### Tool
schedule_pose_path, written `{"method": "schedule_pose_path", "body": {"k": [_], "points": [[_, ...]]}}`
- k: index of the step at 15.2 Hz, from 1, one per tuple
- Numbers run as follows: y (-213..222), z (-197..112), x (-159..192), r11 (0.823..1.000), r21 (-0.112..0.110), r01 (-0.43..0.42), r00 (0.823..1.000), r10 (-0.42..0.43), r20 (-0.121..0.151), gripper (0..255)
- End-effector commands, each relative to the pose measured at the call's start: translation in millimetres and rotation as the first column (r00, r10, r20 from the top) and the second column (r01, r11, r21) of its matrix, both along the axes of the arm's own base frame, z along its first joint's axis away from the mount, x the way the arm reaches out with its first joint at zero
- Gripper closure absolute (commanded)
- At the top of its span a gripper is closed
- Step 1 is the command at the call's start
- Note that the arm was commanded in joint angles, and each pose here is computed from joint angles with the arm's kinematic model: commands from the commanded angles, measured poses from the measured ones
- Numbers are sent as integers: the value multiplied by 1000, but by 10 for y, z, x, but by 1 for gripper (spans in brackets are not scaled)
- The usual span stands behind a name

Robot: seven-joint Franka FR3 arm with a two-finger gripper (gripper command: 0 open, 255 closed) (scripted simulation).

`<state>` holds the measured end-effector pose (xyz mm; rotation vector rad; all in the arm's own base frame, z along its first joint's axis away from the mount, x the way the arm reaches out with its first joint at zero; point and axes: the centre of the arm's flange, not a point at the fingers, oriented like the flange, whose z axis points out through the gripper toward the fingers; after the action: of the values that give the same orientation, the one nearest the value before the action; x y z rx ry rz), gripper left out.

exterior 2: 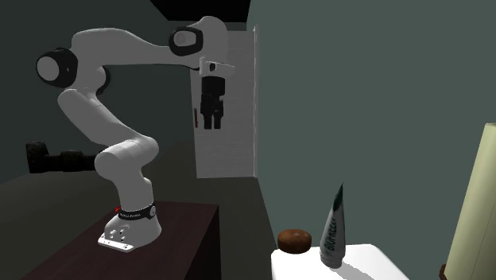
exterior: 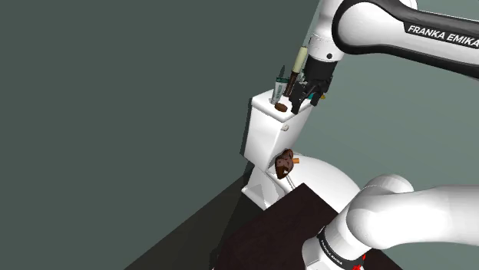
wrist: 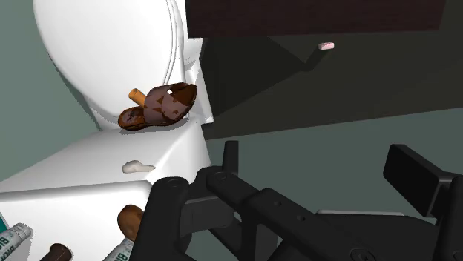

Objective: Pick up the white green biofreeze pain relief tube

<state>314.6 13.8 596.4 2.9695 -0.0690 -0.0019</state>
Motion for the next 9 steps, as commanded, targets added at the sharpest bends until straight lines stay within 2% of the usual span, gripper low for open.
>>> {"method": "schedule_pose_path", "body": {"k": [1, 5, 9], "points": [[0, 0, 0, 1000, 0, 0, 1000, 0, 0, 0], [-486, -13, 227, 994, 15, -106, 994, 106, 0, 0], [-945, -33, 505, 977, 29, -210, 978, 210, 1, 0]]}}
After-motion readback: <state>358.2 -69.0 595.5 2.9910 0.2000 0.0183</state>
